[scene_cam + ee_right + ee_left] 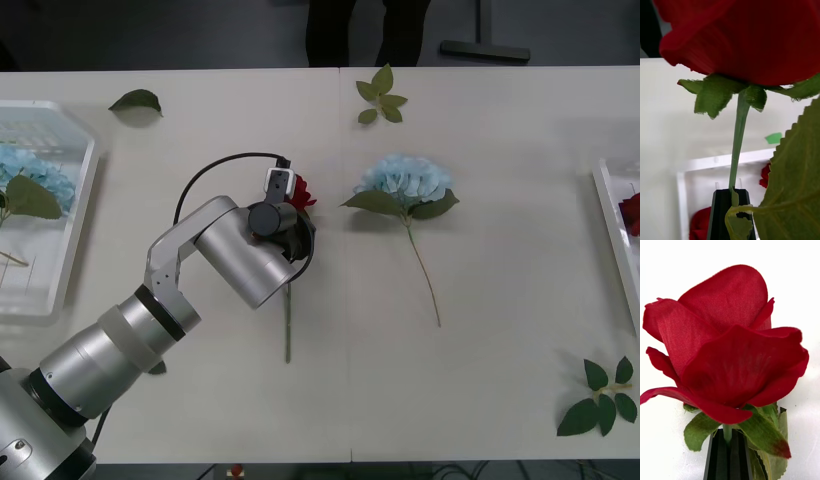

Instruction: Place the red flowers into the right box and the blue flowers into the left box. If a person shows an open palm, hand one flower to the person first, then continue sorting.

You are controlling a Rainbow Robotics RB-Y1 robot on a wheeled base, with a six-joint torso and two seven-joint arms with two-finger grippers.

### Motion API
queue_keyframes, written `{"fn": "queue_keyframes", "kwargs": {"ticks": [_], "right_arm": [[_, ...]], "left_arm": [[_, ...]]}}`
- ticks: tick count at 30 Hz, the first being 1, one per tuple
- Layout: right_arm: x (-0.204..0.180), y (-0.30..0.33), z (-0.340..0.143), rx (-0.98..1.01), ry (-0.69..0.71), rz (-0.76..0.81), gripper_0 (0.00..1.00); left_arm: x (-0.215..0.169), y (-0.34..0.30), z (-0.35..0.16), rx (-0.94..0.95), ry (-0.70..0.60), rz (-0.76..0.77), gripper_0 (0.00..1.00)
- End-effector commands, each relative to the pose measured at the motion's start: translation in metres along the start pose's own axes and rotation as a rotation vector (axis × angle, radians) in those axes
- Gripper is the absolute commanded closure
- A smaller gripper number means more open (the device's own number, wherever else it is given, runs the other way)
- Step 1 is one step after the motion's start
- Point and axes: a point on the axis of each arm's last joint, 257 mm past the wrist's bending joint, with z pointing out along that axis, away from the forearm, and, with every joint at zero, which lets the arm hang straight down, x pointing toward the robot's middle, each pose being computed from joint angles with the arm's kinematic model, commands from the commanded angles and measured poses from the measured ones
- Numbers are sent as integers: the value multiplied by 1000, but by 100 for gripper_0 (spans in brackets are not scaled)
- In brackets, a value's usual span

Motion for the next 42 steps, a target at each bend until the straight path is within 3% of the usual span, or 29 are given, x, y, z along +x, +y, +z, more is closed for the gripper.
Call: {"fn": "queue_keyframes", "kwargs": {"ticks": [1,17,29,42], "right_arm": [[-44,54,-15,-131,-101,-5,100],[-130,251,-96,-655,-394,129,100],[-165,328,-169,-901,-633,126,100],[-183,387,-261,-1067,-864,5,100]], "left_arm": [[-22,-10,-6,20,-46,13,100],[-23,-11,-6,20,-48,10,100],[-24,-12,-6,25,-54,8,100],[-26,-13,-6,29,-62,7,100]]}}
